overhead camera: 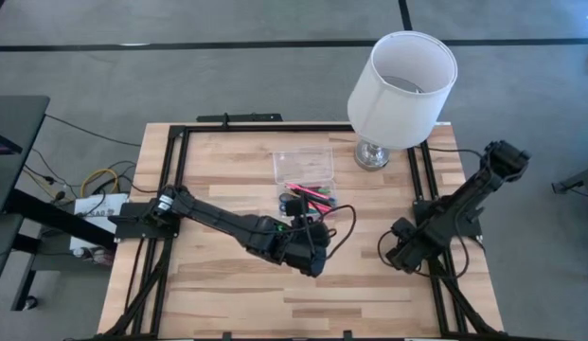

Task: Pick & place school supplies into a supply box
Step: Put the green crayon into the transparent supply box

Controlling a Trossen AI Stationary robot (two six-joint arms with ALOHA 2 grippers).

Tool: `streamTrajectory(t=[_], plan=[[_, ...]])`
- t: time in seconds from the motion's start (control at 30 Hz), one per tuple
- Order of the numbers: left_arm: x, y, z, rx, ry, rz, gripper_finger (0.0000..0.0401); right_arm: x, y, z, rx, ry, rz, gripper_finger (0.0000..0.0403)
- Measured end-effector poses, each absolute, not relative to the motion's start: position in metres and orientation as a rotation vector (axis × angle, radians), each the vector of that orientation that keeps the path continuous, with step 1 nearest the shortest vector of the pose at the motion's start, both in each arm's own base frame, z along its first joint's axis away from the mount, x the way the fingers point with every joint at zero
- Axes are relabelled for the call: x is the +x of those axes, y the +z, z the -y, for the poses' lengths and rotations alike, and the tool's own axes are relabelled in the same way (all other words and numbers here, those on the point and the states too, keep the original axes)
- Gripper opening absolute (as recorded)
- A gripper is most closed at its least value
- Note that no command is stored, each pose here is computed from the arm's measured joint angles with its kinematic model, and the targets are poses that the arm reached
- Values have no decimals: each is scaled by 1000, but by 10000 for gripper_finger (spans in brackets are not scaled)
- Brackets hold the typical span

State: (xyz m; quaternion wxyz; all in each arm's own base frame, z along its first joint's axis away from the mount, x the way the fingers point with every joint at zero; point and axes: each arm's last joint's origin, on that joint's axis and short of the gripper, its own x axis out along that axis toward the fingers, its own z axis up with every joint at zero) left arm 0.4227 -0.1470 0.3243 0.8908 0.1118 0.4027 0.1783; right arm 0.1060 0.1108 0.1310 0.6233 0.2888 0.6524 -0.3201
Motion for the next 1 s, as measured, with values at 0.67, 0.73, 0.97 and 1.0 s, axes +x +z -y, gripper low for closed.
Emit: streamTrajectory(t=[0.67, 0.73, 0.97, 1.0], plan=[[373, 387, 148, 244, 529, -648, 86, 110, 132, -117, 765, -626, -1505, 72], [370, 391, 147, 238, 527, -641, 86, 112, 132, -119, 768, -584, -1501, 72], [353, 405, 139, 253, 523, -664, 86, 124, 132, -128, 781, -415, -1436, 71], [350, 408, 139, 245, 519, -655, 86, 126, 131, -129, 774, -406, -1432, 70]])
